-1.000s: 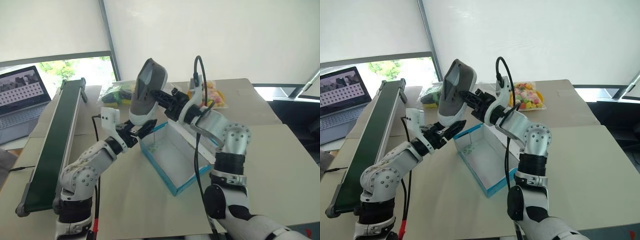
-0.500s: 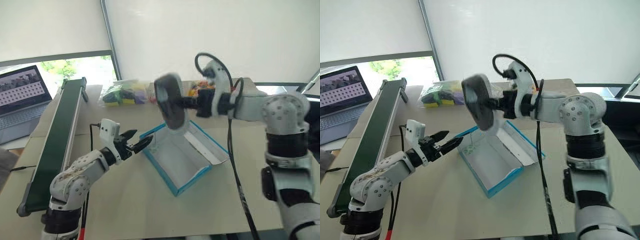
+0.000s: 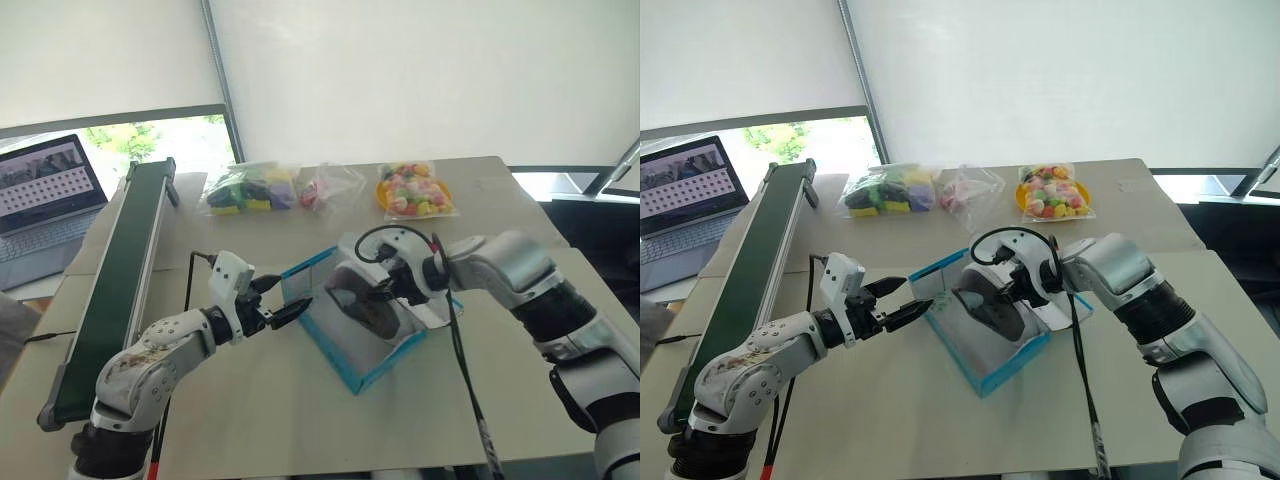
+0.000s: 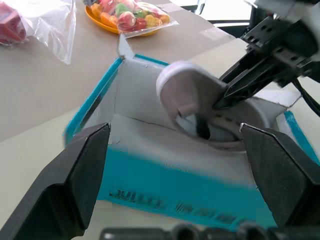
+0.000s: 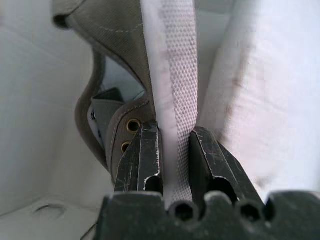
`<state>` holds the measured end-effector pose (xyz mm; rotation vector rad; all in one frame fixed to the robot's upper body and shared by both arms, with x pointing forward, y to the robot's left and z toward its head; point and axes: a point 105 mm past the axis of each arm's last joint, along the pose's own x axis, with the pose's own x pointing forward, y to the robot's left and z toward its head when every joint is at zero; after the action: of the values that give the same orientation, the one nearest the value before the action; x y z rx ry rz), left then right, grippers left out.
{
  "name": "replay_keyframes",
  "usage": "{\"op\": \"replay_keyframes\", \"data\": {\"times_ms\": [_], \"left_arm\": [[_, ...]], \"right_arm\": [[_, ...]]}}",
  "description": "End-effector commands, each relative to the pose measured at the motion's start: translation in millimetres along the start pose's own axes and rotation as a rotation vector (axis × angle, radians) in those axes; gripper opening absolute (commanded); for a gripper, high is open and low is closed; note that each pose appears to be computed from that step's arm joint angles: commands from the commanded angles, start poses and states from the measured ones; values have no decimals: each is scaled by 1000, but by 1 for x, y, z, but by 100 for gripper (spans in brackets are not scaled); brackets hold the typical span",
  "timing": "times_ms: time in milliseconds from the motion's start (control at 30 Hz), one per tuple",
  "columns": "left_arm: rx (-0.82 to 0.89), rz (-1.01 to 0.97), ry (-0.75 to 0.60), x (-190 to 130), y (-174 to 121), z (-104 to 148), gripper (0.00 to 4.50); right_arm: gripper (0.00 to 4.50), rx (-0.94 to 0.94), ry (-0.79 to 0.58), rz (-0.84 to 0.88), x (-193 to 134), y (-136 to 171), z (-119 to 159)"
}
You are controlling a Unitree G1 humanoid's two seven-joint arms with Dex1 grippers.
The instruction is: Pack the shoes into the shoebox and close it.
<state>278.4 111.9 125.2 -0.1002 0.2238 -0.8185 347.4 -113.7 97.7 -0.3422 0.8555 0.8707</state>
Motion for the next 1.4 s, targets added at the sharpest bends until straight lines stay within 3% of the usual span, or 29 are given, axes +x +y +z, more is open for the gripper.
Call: {"op": "replay_keyframes", "data": {"times_ms": [33, 133, 400, 667, 833, 900, 967, 1033, 1067, 1167, 1200, 1400], "left_arm": [[53, -11, -50, -1, -7, 12, 444], [56, 0, -55, -3, -7, 12, 444], [54, 9, -58, -5, -7, 13, 450], [42, 143, -116, -10, 19, 20, 450], [28, 477, -221, -31, 74, 31, 450], [6, 653, -268, -54, 102, 32, 450], [-13, 833, -266, -86, 130, 24, 450], [-30, 920, -258, -107, 144, 18, 450], [-35, 954, -253, -117, 149, 15, 450], [-31, 1031, -222, -144, 163, 7, 450], [-28, 1047, -221, -154, 166, 6, 450], [-42, 1080, -208, -172, 175, 2, 450]], "right_arm": [[50, -18, -58, -34, 0, -11, 19], [50, 1, -63, -40, 5, -14, 22], [332, -22, -126, -49, 2, -5, 42], [332, -115, -328, -76, -35, 17, 99], [332, -190, -537, -99, -61, 34, 132], [332, -248, -676, 16, -70, 66, 141], [332, -327, -786, 144, -74, 103, 133], [332, -335, -810, 208, -69, 119, 120], [332, -332, -795, 194, -60, 118, 112], [394, -277, -778, 191, -37, 115, 98], [435, -261, -771, 186, -28, 112, 94], [443, -331, -795, 149, -16, 115, 99]]}}
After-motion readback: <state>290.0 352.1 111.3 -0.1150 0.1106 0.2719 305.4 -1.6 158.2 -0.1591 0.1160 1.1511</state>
